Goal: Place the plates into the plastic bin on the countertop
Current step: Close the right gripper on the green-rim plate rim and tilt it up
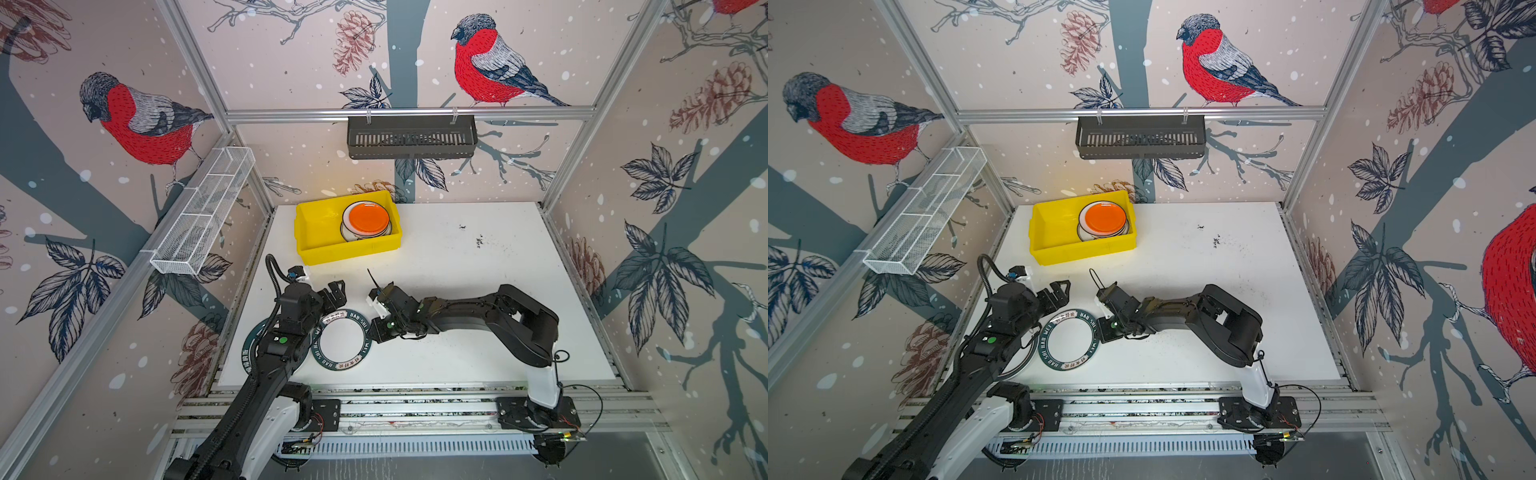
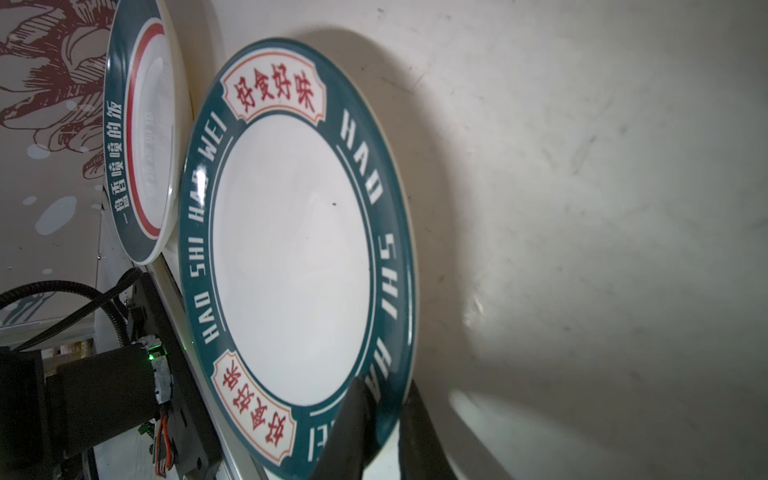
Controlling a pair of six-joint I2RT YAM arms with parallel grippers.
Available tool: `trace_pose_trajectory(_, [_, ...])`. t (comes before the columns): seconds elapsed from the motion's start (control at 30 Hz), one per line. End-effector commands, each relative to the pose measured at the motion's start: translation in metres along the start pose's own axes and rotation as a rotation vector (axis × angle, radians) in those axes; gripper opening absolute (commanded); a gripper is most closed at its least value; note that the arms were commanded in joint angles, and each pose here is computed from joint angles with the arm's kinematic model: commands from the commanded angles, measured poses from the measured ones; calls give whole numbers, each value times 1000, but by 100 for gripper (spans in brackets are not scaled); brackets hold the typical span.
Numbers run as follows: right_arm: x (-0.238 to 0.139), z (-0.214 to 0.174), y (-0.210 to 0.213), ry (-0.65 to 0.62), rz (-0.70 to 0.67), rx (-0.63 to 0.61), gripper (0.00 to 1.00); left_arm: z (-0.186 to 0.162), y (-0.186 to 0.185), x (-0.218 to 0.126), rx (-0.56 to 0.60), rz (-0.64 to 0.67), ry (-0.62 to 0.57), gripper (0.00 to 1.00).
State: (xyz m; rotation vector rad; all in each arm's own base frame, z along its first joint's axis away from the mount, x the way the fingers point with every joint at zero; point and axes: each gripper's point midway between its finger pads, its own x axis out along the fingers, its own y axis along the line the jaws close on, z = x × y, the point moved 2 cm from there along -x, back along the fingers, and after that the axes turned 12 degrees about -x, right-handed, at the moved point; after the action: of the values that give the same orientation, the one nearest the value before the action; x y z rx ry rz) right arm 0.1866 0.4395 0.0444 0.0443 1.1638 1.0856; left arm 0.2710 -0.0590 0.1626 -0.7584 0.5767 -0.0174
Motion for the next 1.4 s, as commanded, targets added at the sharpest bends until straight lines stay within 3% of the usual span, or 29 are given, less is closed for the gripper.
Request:
trace_pose_trajectory(0.0, [-1,-3,-9,2,-31,20,12,3,-5,0,3,-23,-14,98])
trace_pose_trajectory(0.17, [-5,-1,-14,-16,-44,37,6,2,-4,0,3,-20,-11,98])
trace_pose_trajectory(0.5, [-36,9,-30,-113,-56,105,3,1,-9,3,19,-37,14,98])
trace_pose_trajectory(0.73, [-80,19,-45,-226,-81,154,3,2,-23,2,62,-108,23,98])
trace_pose_trajectory(1.37, [-213,17,-95,-604,-163,349,2,-22,-64,19,17,-293,135,95])
